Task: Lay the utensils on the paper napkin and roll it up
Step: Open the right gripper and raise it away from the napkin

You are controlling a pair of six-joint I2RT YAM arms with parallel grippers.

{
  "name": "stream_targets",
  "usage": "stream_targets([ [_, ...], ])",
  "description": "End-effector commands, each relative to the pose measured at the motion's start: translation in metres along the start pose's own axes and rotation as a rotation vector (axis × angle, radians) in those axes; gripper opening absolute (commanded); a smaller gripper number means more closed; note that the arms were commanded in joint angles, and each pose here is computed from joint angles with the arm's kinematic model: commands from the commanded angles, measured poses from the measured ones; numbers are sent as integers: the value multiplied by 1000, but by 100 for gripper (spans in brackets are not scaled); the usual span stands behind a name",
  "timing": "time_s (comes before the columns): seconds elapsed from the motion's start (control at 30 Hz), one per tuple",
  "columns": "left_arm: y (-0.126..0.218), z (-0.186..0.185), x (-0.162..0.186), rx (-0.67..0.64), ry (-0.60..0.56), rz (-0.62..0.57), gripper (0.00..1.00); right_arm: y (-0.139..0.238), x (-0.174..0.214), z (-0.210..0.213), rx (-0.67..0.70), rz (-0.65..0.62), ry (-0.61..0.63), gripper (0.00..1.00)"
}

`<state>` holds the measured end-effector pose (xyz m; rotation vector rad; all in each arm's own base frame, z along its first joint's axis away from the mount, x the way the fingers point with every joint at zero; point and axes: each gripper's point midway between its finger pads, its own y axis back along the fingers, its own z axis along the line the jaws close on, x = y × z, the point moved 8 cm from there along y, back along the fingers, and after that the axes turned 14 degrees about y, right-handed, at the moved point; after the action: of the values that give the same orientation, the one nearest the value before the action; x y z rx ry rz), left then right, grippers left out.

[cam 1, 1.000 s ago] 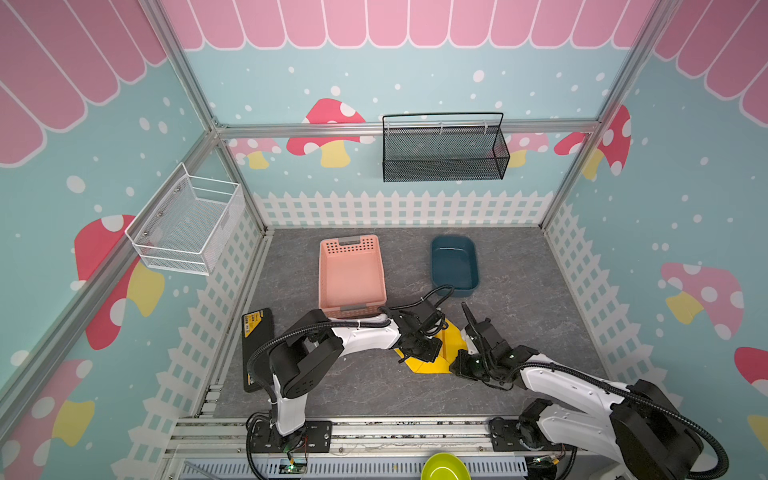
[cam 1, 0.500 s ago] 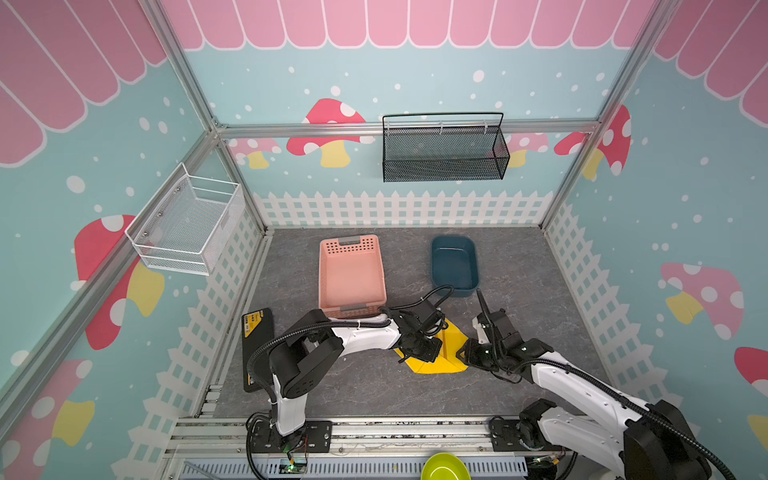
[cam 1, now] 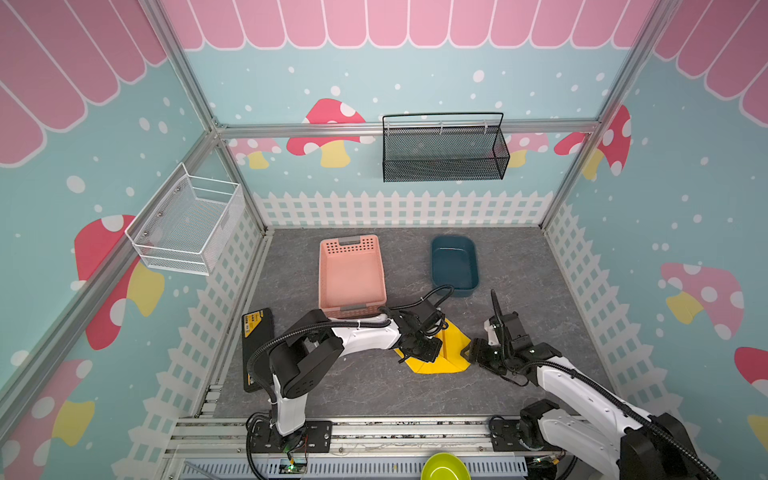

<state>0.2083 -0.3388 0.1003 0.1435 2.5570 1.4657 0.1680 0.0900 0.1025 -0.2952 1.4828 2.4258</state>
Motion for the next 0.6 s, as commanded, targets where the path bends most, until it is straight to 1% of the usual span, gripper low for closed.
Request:
stream_targets([
  [0.0,-4,-1,-4,6,6,0,2,-5,6,-2,-97,-6,-68,62],
  [0.1,-3,-1,-4,7,6,-2,2,-9,10,-6,-156,-16,-117,63],
  [0.33,-3,-1,-4,7,6,-3,2,-15,22,-19,-230,-60,-219,59],
  [0.57,-3,-1,-4,7,7,-4,2,-8,17,-20,-260,-149,-235,55],
])
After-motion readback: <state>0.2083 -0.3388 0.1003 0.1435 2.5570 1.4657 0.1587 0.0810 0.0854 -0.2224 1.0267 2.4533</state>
